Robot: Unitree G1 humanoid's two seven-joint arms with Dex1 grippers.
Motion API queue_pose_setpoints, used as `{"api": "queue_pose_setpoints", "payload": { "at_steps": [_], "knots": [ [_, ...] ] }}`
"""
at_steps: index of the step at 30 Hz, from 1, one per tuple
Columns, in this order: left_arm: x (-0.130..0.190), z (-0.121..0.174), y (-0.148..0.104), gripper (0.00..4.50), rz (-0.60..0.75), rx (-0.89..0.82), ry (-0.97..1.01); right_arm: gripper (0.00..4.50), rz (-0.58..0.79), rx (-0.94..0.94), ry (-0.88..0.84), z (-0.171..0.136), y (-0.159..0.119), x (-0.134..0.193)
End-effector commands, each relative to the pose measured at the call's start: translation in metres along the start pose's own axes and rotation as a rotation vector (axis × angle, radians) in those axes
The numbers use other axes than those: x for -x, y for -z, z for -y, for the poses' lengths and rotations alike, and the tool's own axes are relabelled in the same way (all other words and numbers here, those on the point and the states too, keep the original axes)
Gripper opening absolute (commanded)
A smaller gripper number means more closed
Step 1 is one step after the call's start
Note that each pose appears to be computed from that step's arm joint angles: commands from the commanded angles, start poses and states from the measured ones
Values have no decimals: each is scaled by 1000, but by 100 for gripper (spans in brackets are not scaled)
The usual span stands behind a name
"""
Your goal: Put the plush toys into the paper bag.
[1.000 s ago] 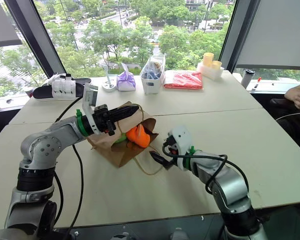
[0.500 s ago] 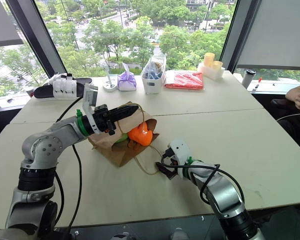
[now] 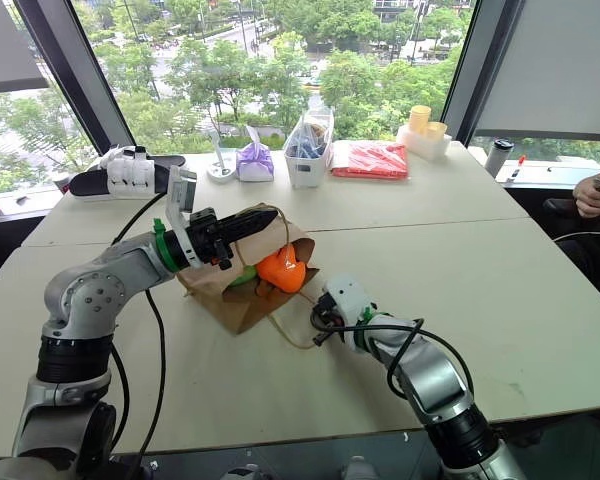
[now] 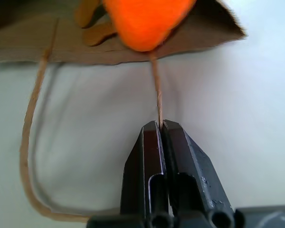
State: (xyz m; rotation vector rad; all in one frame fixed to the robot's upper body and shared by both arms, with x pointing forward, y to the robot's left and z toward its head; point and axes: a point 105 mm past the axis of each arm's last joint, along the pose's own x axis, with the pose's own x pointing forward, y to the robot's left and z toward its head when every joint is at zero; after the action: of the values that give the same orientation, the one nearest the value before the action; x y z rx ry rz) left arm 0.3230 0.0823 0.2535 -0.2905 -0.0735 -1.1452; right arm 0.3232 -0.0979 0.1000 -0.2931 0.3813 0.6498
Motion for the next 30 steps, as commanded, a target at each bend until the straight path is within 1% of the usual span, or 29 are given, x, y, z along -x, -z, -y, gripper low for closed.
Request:
{"api": "queue_pose_setpoints", "payload": {
  "at_steps": [1,2,7,10,11,15,18,20,21,23,24,29,30],
  "knots": [
    [2,1,-29,0,118,-21,-18,8,213,90,25,22,-79,47],
    [3,0,-34,0,136,-15,-20,8,253,95,28,27,-94,60],
    [-3,-11,-51,0,215,22,-54,8,355,77,50,49,-139,96],
    [-6,-15,-53,0,226,38,-68,8,362,101,42,51,-149,104],
    [-7,-15,-51,0,220,30,-68,8,358,79,16,51,-148,103],
    [-10,-13,-41,0,197,18,-58,8,225,82,10,51,-111,80],
    [-11,-8,-31,0,156,8,-47,8,181,-24,-32,36,-77,51],
    [-10,-6,-28,0,146,6,-42,8,157,-65,-20,34,-63,42],
    [-10,-5,-28,0,145,5,-38,31,144,-44,-13,33,-58,39],
    [-9,-4,-28,0,143,6,-34,93,99,-25,20,34,-39,27],
    [-9,-3,-27,0,138,4,-31,138,84,-8,13,31,-33,23],
    [-7,0,-24,0,121,2,-22,406,62,16,-11,23,-22,8],
    [-7,0,-24,0,120,3,-21,447,43,44,1,24,-17,5]
  ]
}}
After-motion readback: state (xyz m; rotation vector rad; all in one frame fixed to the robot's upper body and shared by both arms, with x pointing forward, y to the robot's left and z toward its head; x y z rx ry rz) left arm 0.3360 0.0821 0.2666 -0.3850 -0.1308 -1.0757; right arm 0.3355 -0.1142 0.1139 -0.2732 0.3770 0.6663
